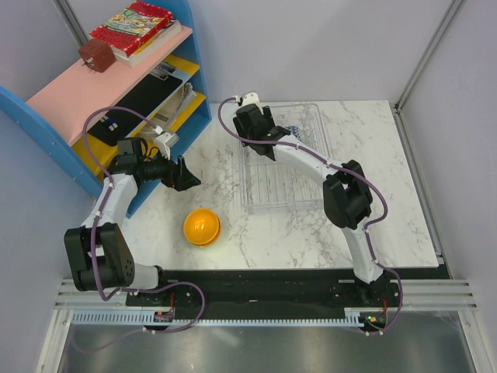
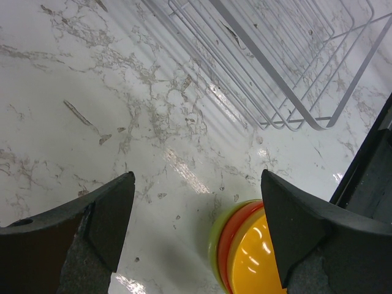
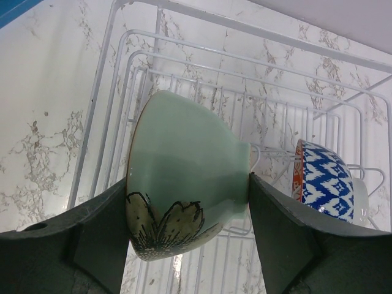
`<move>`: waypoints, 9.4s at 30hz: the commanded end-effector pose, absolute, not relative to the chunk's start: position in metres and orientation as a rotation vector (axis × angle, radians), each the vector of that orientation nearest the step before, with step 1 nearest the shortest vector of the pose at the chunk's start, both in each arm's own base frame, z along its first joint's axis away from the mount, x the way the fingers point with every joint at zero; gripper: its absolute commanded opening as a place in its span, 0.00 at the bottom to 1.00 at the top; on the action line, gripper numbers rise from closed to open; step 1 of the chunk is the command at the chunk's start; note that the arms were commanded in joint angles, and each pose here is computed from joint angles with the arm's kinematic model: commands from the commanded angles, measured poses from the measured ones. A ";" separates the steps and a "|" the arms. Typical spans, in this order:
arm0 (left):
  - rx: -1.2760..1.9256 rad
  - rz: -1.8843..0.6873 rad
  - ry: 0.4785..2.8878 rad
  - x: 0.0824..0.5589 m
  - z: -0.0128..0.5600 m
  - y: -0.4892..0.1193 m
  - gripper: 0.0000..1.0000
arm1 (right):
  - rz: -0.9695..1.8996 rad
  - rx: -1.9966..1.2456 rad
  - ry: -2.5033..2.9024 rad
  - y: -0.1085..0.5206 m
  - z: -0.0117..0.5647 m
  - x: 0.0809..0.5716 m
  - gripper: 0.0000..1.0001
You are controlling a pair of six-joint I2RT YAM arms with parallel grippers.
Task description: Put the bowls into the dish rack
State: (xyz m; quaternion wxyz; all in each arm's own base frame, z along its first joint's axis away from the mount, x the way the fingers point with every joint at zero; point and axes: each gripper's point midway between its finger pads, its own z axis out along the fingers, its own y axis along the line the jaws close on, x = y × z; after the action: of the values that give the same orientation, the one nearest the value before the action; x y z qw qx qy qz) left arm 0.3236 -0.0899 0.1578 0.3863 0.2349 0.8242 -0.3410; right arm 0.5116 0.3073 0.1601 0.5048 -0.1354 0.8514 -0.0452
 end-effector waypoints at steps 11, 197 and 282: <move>0.646 -0.885 2.028 0.322 0.168 -0.092 0.89 | -0.048 -0.261 2.097 0.324 0.133 0.513 0.00; 1.182 -0.745 1.619 0.349 0.281 -0.232 0.02 | 1.930 -0.730 2.022 0.324 0.267 0.311 0.96; 0.893 -0.710 1.968 0.308 0.174 -0.119 1.00 | -0.684 -0.838 2.361 0.136 0.110 0.390 0.00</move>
State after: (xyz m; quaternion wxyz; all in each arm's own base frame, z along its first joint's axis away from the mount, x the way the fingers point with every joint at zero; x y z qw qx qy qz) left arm 0.3035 -0.1160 0.1699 0.4046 0.3434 0.8011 -0.2768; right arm 0.3803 0.1393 0.1031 0.2518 -0.3090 0.8954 -0.1984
